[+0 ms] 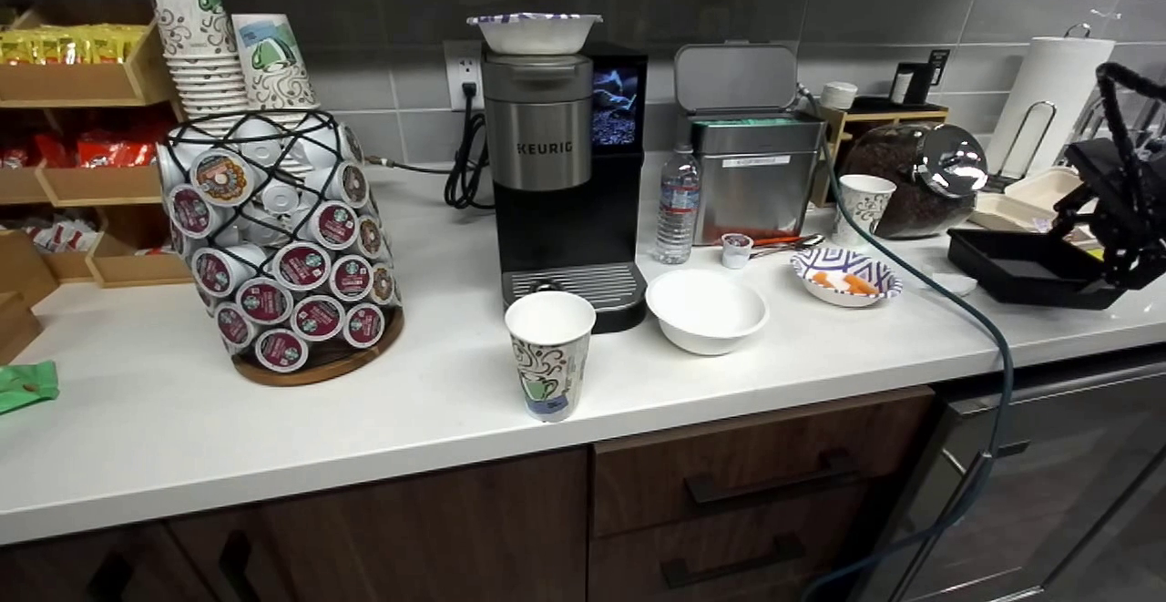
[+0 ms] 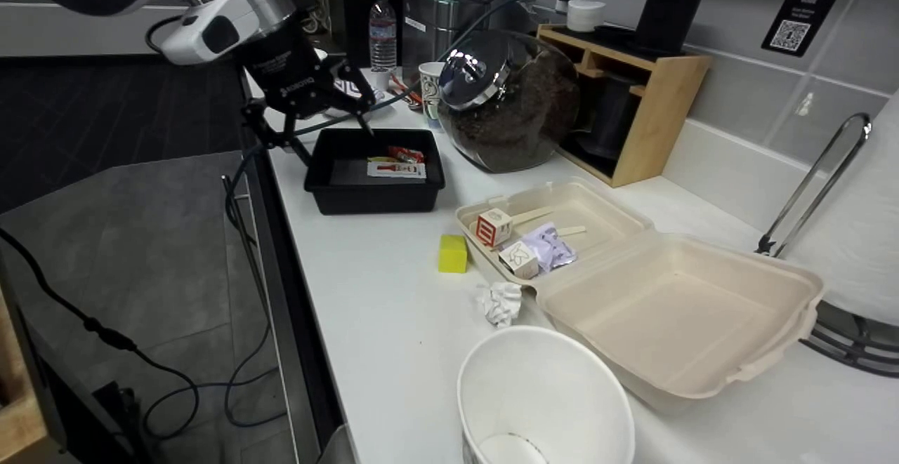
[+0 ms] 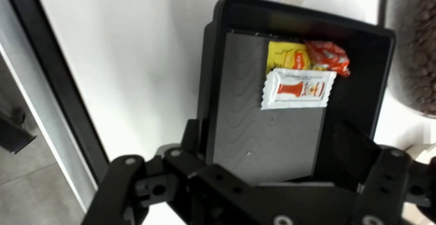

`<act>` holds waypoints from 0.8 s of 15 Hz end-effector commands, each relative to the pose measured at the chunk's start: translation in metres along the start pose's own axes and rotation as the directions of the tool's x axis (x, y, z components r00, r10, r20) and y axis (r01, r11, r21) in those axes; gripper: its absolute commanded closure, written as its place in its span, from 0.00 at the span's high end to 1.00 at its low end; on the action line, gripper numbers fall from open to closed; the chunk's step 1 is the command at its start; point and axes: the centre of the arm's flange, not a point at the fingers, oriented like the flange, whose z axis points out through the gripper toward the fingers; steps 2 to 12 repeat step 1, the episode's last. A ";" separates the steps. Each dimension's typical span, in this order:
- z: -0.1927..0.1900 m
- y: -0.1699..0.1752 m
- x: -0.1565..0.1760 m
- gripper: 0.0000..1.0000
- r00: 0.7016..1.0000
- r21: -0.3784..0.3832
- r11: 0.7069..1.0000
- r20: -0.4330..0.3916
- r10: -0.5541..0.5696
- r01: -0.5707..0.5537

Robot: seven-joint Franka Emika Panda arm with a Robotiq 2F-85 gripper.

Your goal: Remove the black tray from the cabinet and put it on the counter

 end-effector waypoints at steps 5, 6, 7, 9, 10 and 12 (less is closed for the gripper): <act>0.000 -0.005 -0.006 1.00 0.999 0.030 0.999 0.029 0.015 -0.016; 0.000 -0.005 -0.006 1.00 0.999 0.030 0.999 0.029 0.015 -0.016; 0.000 -0.005 -0.006 1.00 0.999 0.030 0.999 0.029 0.015 -0.016; 0.000 -0.005 -0.006 1.00 0.999 0.030 0.999 0.029 0.015 -0.016; 0.000 -0.005 -0.006 1.00 0.999 0.030 0.999 0.029 0.015 -0.016; 0.000 -0.005 -0.006 1.00 0.999 0.030 0.999 0.029 0.015 -0.016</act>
